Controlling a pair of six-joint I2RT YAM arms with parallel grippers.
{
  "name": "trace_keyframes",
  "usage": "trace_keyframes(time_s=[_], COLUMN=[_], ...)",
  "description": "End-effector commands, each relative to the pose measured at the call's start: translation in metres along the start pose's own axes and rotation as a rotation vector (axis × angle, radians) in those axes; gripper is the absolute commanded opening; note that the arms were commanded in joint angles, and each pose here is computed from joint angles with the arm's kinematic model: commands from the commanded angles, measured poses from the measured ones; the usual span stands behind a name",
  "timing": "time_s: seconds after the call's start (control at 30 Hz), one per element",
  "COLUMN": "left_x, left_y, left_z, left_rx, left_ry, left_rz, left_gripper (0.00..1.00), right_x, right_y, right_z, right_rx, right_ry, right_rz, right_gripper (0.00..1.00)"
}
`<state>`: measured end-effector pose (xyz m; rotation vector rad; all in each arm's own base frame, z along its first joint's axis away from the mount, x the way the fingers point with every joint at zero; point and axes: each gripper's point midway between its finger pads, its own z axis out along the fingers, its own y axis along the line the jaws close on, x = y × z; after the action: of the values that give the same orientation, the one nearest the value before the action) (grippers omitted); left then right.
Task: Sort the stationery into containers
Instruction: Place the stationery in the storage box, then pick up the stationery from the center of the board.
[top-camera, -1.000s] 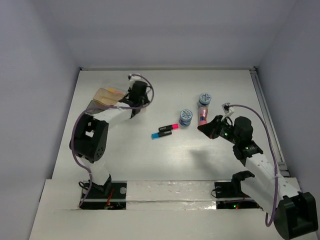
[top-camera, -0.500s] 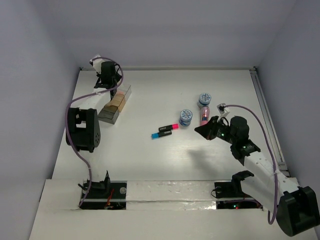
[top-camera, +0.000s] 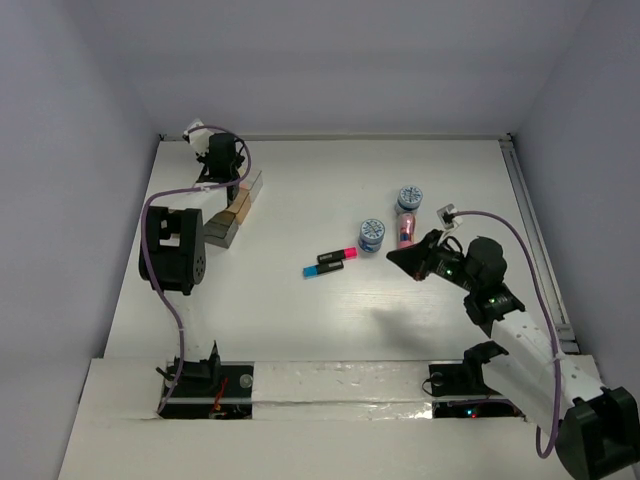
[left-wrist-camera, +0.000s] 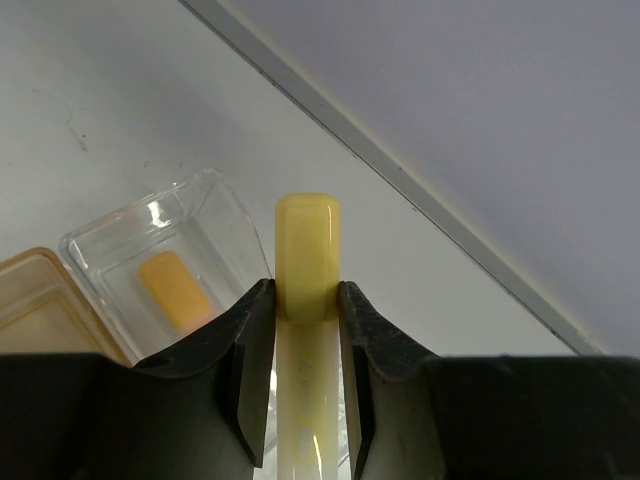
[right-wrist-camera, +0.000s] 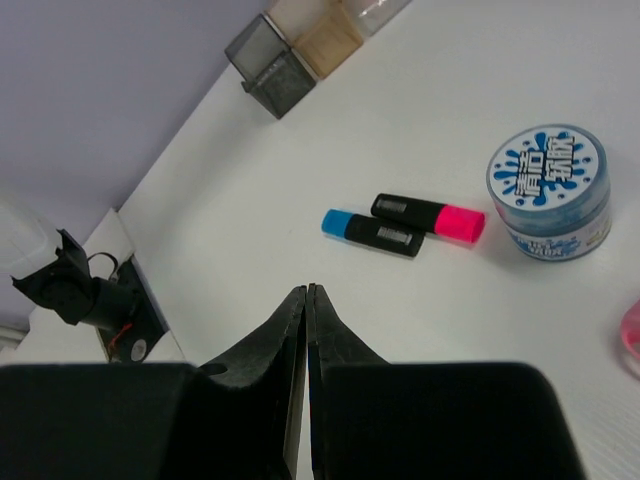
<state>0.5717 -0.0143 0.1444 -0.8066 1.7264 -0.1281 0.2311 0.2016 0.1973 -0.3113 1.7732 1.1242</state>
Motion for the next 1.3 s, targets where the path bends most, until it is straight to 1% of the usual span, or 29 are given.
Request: trace_keyframes(time_s=[0.0, 0.1, 0.33, 0.43, 0.47, 0.53, 0.67, 0.7, 0.73, 0.77, 0.83, 0.87, 0.9, 0.97, 1.0, 1.03, 1.07, 1.1, 1.13, 1.17, 1.2, 1.23, 1.27], left_x=[-0.012, -0.003, 0.006, 0.005, 0.005, 0.008, 0.007, 0.005, 0.002, -0.001, -0.008, -0.012, -0.026, -0.032, -0.047, -0.052, -0.061, -0.080, -0.084, -0.094, -0.111, -0.116, -0.116], left_y=[-0.006, -0.007, 0.004, 0.005, 0.005, 0.003, 0.004, 0.003, 0.003, 0.002, -0.004, -0.006, -0.011, -0.016, -0.021, -0.026, -0.029, -0.041, -0.048, -0.050, -0.063, -0.069, -0.077], left_z=[0.009, 0.010, 0.007, 0.005, 0.004, 0.000, -0.005, -0.007, -0.011, -0.013, -0.022, -0.025, -0.033, -0.045, -0.055, -0.062, -0.070, -0.088, -0.098, -0.107, -0.128, -0.139, -0.153], left_rx=[0.026, 0.038, 0.030, 0.031, 0.033, 0.045, 0.046, 0.051, 0.054, 0.058, 0.074, 0.079, 0.095, 0.115, 0.132, 0.145, 0.156, 0.192, 0.216, 0.229, 0.277, 0.303, 0.335], left_ry=[-0.072, -0.069, -0.073, -0.074, -0.074, -0.072, -0.071, -0.076, -0.084, -0.091, -0.100, -0.106, -0.132, -0.148, -0.172, -0.179, -0.195, -0.230, -0.238, -0.254, -0.279, -0.281, -0.276], left_rz=[-0.014, 0.001, 0.007, 0.003, 0.003, 0.005, -0.009, -0.012, -0.013, -0.015, -0.017, -0.018, -0.021, -0.017, -0.016, -0.011, -0.012, -0.024, -0.008, -0.007, -0.019, -0.017, -0.005], left_gripper=[0.00, 0.01, 0.03, 0.09, 0.14, 0.20, 0.38, 0.41, 0.45, 0.54, 0.61, 0.67, 0.68, 0.68, 0.68, 0.68, 0.67, 0.66, 0.63, 0.55, 0.51, 0.45, 0.24], right_x=[-0.017, -0.017, -0.017, -0.017, -0.017, -0.016, -0.015, -0.015, -0.013, -0.013, -0.012, -0.011, -0.011, -0.013, -0.012, -0.015, -0.016, -0.018, -0.021, -0.023, -0.026, -0.029, -0.026], right_y=[0.017, 0.018, 0.020, 0.019, 0.019, 0.020, 0.017, 0.016, 0.014, 0.012, 0.007, 0.004, 0.003, 0.000, -0.004, -0.010, -0.013, -0.017, -0.025, -0.028, -0.032, -0.039, -0.045], right_z=[-0.001, -0.001, 0.000, 0.001, 0.001, 0.001, 0.001, 0.002, 0.003, 0.004, 0.005, 0.006, 0.006, 0.006, 0.006, 0.006, 0.006, 0.006, 0.005, 0.005, 0.004, 0.004, 0.004], right_rx=[-0.069, -0.081, -0.095, -0.092, -0.097, -0.101, -0.088, -0.087, -0.081, -0.074, -0.046, -0.037, -0.029, -0.006, 0.014, 0.053, 0.076, 0.108, 0.155, 0.179, 0.215, 0.261, 0.297], right_ry=[-0.071, -0.074, -0.072, -0.073, -0.074, -0.072, -0.072, -0.070, -0.065, -0.063, -0.058, -0.051, -0.048, -0.051, -0.045, -0.055, -0.056, -0.048, -0.057, -0.058, -0.050, -0.058, -0.039], right_rz=[-0.069, -0.068, -0.066, -0.065, -0.067, -0.062, -0.060, -0.059, -0.053, -0.051, -0.045, -0.038, -0.038, -0.038, -0.037, -0.037, -0.035, -0.029, -0.027, -0.026, -0.015, -0.011, 0.004], right_gripper=[0.09, 0.09, 0.09, 0.09, 0.09, 0.09, 0.09, 0.09, 0.09, 0.09, 0.09, 0.08, 0.08, 0.08, 0.06, 0.04, 0.02, 0.00, 0.00, 0.00, 0.00, 0.00, 0.00])
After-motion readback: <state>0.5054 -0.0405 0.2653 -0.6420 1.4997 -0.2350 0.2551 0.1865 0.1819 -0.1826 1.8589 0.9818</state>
